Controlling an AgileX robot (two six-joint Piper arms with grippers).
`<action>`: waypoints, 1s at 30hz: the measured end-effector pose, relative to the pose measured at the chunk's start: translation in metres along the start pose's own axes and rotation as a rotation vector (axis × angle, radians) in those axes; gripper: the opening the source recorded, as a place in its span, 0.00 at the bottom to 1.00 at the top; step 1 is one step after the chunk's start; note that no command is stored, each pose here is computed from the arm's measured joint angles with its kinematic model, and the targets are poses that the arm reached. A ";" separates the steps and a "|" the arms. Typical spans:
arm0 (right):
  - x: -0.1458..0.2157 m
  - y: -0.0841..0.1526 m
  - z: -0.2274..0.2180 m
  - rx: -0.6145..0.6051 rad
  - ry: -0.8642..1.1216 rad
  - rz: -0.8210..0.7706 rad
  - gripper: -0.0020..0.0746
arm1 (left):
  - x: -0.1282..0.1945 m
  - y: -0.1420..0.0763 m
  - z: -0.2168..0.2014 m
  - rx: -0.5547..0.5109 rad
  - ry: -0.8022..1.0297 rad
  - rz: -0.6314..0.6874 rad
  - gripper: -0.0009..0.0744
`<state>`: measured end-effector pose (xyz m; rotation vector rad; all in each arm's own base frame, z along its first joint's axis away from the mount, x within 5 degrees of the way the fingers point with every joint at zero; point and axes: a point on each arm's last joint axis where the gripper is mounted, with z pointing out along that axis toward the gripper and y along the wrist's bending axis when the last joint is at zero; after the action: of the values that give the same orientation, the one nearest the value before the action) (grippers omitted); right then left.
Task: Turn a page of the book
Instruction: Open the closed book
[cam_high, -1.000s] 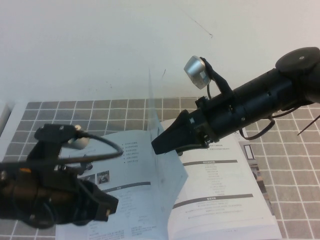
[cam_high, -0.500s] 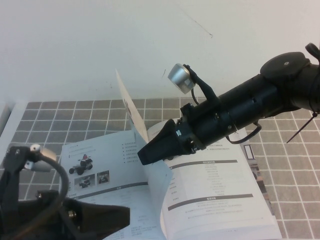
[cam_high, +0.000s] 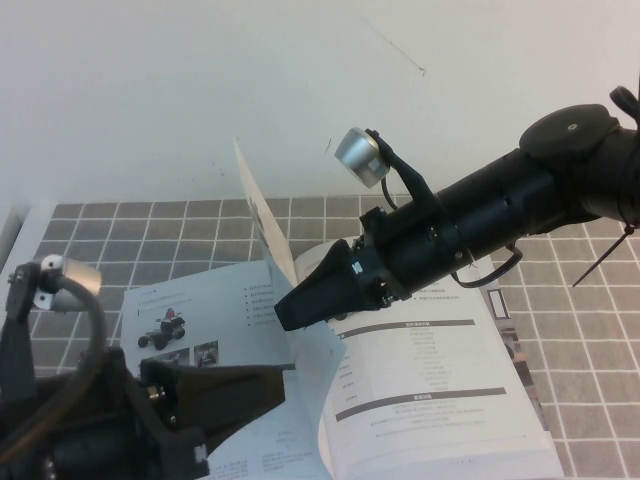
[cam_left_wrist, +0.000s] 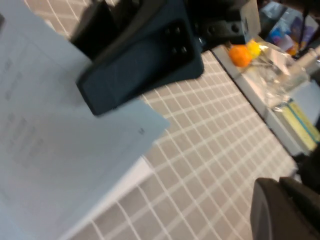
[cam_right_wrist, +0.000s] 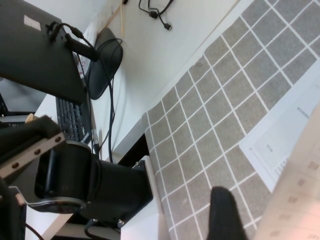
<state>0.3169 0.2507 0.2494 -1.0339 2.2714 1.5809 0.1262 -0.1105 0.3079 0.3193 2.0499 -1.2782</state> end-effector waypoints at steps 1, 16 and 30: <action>0.000 0.000 0.000 0.000 0.000 -0.002 0.54 | -0.001 0.000 0.002 -0.017 -0.018 0.025 0.01; -0.002 -0.002 0.000 0.021 -0.018 -0.003 0.54 | -0.019 -0.010 0.048 -0.122 0.132 0.278 0.01; -0.005 -0.006 0.000 0.068 -0.054 -0.003 0.54 | 0.015 -0.019 0.076 -0.198 0.304 0.457 0.01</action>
<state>0.3246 0.2514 0.2474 -0.9654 2.2699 1.5002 0.1369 -0.1880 0.2899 0.8762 2.1605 -0.7785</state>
